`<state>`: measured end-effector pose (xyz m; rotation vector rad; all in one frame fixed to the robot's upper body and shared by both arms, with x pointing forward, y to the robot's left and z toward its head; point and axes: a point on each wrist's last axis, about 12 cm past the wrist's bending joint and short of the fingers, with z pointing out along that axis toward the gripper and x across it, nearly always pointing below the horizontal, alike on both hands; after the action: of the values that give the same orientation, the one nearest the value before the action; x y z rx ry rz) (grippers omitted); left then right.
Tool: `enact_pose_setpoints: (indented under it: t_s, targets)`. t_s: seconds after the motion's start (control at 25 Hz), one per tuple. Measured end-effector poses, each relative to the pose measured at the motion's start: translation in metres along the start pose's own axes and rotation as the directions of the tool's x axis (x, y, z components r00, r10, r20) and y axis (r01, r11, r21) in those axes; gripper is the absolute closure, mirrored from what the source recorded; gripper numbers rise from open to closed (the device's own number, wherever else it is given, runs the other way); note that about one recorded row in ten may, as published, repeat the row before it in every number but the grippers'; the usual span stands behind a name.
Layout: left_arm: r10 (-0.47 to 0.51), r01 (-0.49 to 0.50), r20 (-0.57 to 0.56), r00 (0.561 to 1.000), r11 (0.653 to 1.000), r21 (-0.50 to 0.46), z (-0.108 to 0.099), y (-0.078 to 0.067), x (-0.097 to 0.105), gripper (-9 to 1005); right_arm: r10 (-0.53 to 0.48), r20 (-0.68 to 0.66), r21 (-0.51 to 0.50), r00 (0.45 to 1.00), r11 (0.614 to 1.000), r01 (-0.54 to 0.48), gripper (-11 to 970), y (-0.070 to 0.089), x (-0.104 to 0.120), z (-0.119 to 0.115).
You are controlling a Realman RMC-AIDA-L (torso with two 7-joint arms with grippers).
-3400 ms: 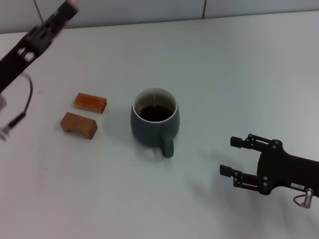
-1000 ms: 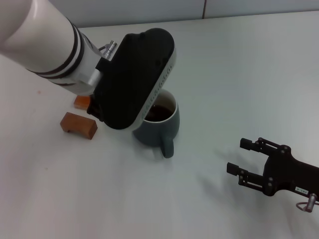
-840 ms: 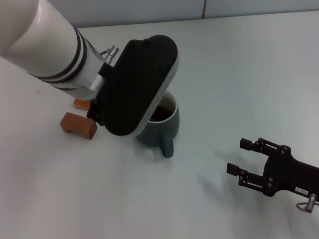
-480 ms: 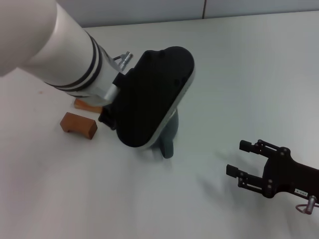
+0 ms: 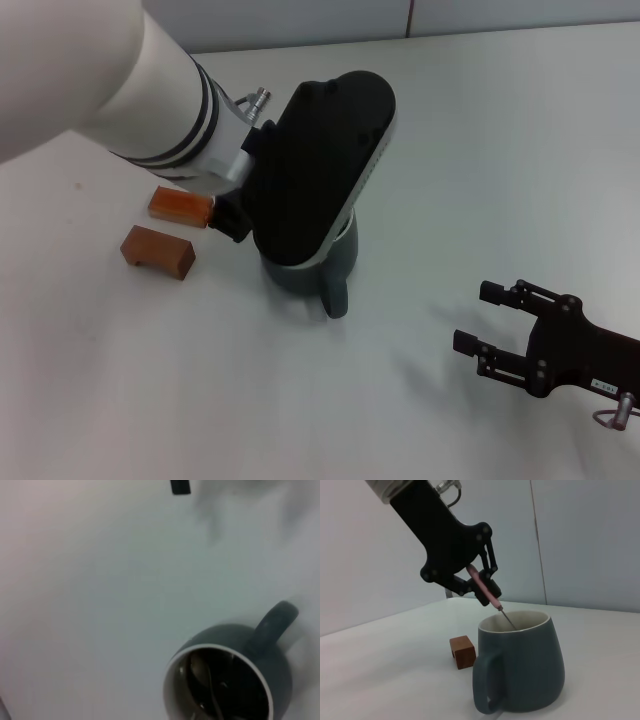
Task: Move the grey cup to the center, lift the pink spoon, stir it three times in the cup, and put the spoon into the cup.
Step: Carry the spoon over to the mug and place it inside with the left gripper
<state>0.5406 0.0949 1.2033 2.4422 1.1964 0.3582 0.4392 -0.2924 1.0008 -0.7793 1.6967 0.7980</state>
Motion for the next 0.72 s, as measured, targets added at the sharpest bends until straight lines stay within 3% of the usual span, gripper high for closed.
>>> enact_pose_setpoints:
  t_s: [0.28,0.72]
  targets:
    - [-0.04,0.042,-0.076,0.996,0.999,0.034,-0.0012,0.0015,0.0092,861,-0.001,0.001,0.0,1.0,1.0,0.001,214,-0.0004,-0.0004,0.0004]
    - [-0.025,0.025,-0.009,1.0,0.998,0.06,-0.0071,-0.0026,-0.0002,862,-0.001,0.003,-0.001,1.0,1.0,0.001,214,-0.0004,-0.0007,0.0005]
